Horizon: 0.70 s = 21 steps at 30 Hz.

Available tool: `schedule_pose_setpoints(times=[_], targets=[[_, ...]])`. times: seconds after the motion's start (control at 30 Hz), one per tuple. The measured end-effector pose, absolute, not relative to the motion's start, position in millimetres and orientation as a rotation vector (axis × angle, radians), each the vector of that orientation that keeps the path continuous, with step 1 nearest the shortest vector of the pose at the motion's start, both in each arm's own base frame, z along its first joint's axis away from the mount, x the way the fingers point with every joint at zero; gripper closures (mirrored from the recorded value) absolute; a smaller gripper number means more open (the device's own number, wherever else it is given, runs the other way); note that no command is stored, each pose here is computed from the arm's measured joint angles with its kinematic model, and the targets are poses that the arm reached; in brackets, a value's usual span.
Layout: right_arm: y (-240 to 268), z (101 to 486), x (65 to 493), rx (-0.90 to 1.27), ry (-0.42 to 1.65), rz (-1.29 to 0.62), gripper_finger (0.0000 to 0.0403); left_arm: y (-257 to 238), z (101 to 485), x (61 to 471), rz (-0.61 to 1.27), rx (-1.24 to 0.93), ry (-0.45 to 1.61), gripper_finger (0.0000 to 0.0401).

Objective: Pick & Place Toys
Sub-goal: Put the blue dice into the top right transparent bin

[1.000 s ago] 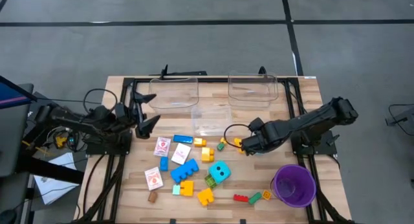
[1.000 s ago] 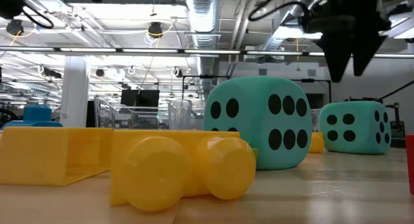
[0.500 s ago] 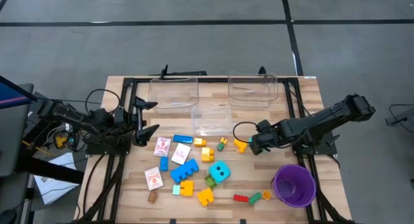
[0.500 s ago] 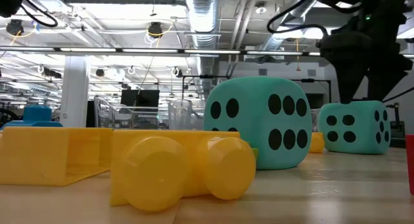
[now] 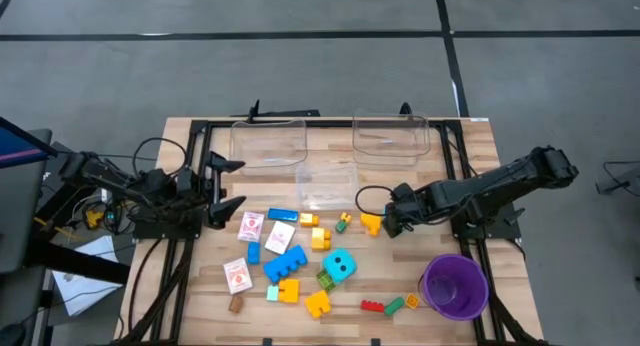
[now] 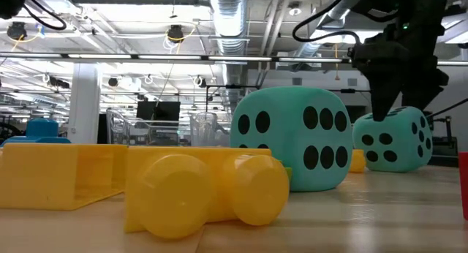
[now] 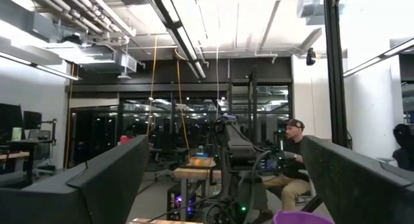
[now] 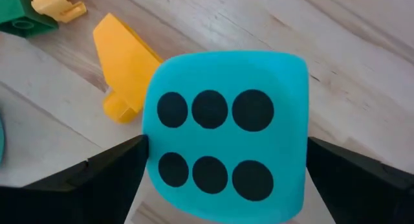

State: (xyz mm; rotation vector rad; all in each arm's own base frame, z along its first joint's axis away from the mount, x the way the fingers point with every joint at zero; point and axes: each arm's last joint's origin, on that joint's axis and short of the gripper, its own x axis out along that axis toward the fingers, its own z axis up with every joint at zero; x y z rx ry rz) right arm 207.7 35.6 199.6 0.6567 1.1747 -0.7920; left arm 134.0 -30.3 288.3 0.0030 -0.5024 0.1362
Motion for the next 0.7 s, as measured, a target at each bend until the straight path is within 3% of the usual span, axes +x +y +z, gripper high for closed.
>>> schedule_pose_setpoints(times=[0.7], targets=[[30.4,213.2,197.4,0.59,1.109,-0.769,0.0003,-31.4,288.5,133.7,0.129,0.005,-0.504,0.0001]])
